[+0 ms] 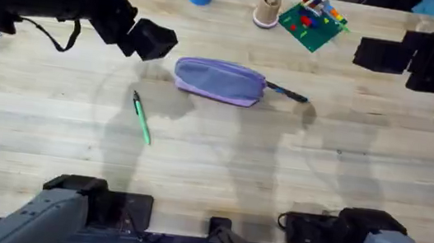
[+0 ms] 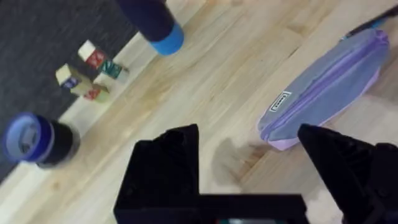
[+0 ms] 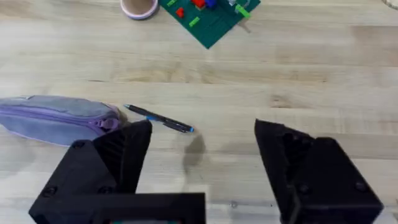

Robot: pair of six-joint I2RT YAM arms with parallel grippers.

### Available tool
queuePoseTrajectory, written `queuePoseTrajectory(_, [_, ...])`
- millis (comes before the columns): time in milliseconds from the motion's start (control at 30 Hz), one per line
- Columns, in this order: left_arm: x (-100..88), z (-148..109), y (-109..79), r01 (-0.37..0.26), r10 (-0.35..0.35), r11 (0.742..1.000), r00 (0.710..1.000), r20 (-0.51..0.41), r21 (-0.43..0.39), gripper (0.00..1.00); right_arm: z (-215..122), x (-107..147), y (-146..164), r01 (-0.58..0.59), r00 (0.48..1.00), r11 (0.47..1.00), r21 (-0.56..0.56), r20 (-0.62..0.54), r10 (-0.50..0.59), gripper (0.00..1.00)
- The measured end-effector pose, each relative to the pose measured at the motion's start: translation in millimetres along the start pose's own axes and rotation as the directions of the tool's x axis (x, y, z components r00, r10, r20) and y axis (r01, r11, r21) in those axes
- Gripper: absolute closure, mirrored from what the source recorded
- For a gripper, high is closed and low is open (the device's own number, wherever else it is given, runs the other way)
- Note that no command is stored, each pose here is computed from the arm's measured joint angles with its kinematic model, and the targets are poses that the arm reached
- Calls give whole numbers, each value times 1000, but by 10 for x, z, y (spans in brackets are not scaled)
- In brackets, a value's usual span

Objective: Unzip the bag, pick up the pens from the table one at a time and place them inside, then zip the bag closed.

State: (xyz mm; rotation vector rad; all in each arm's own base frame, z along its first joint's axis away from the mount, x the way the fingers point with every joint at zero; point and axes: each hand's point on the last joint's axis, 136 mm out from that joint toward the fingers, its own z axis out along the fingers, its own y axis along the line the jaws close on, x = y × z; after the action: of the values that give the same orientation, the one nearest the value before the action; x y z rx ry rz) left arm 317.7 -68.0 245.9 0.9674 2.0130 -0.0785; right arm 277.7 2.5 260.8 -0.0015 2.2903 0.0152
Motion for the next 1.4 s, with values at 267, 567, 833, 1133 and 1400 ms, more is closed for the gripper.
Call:
queuePoseTrajectory(267, [-10,-16,-246,-205,200,972,978,52,115,8,0,0,0,0,1000,1000,0,0,0,6])
queuePoseTrajectory(567, [-69,-48,-413,-376,354,911,924,145,169,8,0,0,5,0,1000,1000,-3,0,0,6])
queuePoseTrajectory(833, [-62,-50,-427,-402,379,900,913,151,172,9,0,0,5,0,1000,1000,-3,0,0,6])
queuePoseTrajectory(1133, [210,256,-438,-343,338,898,939,69,277,8,0,0,5,0,1000,1000,-3,0,0,6])
queuePoseTrajectory(1400, [564,689,-502,-297,323,862,946,7,411,8,0,1,5,0,1000,1000,-3,0,0,6])
